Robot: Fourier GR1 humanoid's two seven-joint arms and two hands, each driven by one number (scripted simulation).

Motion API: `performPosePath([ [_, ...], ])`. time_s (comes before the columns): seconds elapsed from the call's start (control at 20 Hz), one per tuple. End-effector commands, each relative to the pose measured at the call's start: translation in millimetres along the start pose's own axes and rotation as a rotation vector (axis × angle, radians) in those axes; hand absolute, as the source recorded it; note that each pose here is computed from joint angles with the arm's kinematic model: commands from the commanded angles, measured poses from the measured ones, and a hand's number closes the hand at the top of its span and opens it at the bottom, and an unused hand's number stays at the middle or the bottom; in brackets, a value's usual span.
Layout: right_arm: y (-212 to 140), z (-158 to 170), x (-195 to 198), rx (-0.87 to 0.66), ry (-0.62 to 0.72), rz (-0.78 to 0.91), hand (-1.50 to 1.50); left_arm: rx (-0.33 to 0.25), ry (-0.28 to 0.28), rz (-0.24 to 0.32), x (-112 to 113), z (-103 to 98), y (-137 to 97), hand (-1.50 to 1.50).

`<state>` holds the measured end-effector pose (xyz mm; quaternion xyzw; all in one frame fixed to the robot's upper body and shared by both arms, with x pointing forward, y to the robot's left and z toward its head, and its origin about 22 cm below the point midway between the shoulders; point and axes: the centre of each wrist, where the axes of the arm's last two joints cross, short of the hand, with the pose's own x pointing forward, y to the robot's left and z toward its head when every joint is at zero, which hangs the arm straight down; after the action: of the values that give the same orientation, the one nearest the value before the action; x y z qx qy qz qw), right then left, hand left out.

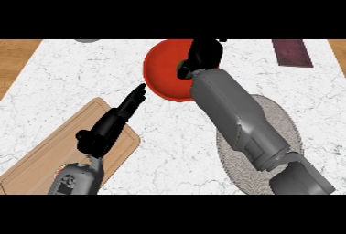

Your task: Pick the squash from the placemat and place it in the bowl

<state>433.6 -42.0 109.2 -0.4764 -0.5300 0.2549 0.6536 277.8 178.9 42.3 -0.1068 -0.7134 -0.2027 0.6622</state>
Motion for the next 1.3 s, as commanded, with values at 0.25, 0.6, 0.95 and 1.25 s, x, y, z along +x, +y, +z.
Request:
performPosePath([
  [0.25, 0.7, -6.3, -6.6, -0.211, -0.004, -0.253, -1.50, 0.039, -0.007, 0.013, 2.8, -0.7, 4.9, 0.00],
  [0.6, -9.1, -26.0, -41.4, -0.275, 0.131, -0.473, -1.50, 0.080, 0.023, 0.008, -3.1, 8.9, 16.9, 0.00],
  [0.95, 1.9, -16.9, -92.7, -0.375, 0.137, -0.554, -1.50, 0.098, 0.058, 0.013, -6.2, 28.1, 20.4, 0.00],
  [1.25, -18.8, 1.0, -170.4, -0.359, 0.117, -0.601, -1.50, 0.136, 0.055, 0.009, -19.8, 30.9, 28.8, 0.00],
])
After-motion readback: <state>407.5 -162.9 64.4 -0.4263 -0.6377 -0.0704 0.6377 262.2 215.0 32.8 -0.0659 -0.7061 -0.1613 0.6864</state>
